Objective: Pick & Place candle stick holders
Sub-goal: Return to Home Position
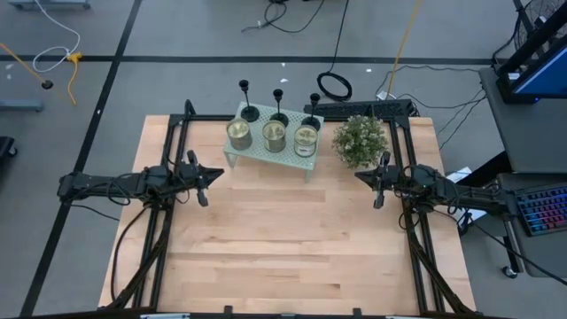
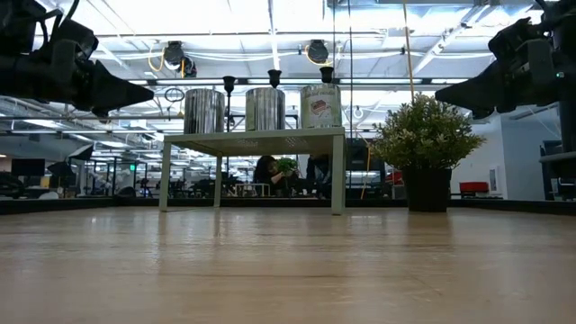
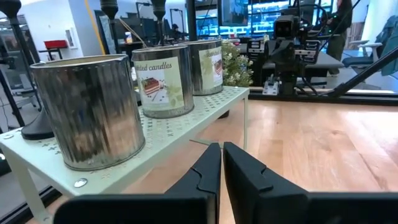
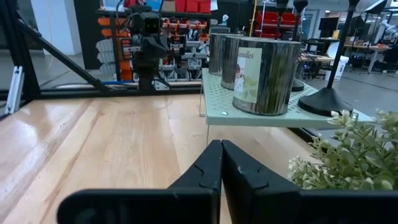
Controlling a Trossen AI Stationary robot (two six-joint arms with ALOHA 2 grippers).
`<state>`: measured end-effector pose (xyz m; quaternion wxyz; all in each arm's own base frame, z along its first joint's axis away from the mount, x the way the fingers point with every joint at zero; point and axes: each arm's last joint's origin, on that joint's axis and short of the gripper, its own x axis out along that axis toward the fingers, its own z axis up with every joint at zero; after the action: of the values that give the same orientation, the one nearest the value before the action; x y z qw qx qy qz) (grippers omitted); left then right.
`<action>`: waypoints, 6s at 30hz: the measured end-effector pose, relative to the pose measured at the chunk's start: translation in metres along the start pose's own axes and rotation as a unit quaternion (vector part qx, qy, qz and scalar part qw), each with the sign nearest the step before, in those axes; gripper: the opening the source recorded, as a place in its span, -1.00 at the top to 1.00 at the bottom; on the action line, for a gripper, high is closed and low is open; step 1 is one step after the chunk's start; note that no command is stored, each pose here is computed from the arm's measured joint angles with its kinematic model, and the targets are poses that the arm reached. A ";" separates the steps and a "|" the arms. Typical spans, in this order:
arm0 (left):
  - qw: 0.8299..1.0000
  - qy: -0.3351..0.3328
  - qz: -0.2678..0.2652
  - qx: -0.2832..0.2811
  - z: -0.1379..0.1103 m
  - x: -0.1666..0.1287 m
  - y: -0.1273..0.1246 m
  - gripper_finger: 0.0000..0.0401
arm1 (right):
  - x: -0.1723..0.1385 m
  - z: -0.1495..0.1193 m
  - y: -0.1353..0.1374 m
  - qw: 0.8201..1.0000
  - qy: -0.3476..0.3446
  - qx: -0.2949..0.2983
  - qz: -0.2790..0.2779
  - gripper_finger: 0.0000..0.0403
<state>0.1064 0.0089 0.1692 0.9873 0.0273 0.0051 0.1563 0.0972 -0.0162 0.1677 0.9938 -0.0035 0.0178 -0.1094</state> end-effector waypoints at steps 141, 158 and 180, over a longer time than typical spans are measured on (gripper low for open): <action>0.994 0.040 -0.095 0.037 -0.009 -0.001 -0.006 0.87 | 0.010 -0.011 0.001 0.998 0.057 0.007 0.000 0.98; 0.994 0.040 -0.095 0.034 -0.009 -0.001 -0.006 0.87 | 0.010 -0.011 0.001 0.998 0.057 0.007 0.000 0.98; 0.994 0.040 -0.095 0.033 -0.009 -0.001 -0.006 0.87 | 0.010 -0.011 0.001 0.998 0.057 0.007 0.000 0.98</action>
<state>0.1071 0.0037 0.1602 0.9952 0.0528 0.0524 0.0630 0.1066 -0.0175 0.1569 0.9911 0.0098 0.0741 -0.1097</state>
